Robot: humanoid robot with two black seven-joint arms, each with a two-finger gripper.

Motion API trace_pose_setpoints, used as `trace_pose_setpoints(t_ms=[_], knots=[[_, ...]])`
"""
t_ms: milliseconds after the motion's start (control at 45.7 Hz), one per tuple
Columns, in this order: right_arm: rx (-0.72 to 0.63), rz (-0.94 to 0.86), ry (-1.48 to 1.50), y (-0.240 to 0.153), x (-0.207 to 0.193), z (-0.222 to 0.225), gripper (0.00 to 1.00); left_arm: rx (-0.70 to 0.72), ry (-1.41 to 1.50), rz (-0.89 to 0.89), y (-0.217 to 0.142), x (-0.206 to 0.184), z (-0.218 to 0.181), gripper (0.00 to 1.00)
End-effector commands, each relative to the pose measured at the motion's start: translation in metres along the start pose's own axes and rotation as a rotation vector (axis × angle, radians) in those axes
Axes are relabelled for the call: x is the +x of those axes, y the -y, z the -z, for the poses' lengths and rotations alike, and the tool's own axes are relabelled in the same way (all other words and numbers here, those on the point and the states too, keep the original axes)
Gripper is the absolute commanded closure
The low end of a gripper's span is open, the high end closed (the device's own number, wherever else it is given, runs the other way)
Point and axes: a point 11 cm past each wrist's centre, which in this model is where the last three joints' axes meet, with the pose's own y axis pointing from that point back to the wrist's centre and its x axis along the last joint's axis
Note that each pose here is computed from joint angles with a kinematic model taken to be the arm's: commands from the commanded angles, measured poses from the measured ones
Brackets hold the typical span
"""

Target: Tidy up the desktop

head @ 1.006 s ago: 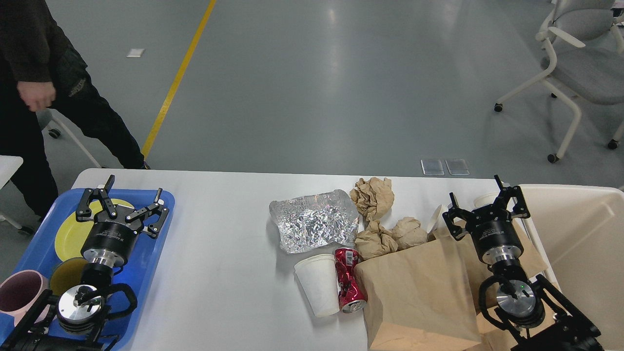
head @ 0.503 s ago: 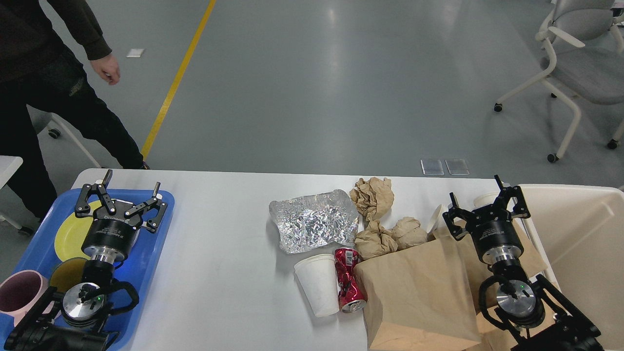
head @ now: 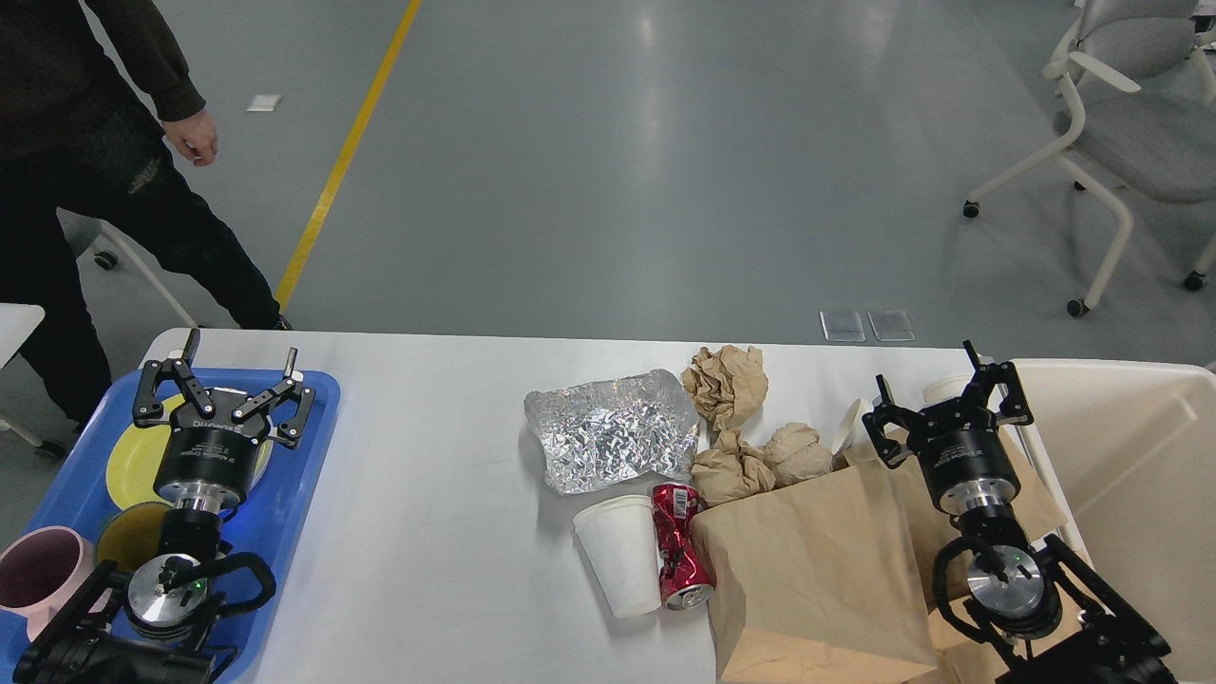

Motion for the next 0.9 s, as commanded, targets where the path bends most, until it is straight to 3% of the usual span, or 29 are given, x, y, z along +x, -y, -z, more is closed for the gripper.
trace_pose_setpoints(t_ms=[0, 875], knots=[[0.000, 0.000, 0.000, 0.0000, 0.0000, 0.0000, 0.00, 0.000, -0.002, 0.001, 0.0000, -0.0001, 0.0000, 0.04], [0.000, 0.000, 0.000, 0.0000, 0.0000, 0.0000, 0.00, -0.001, -0.004, 0.001, 0.0000, 0.0000, -0.0001, 0.04]])
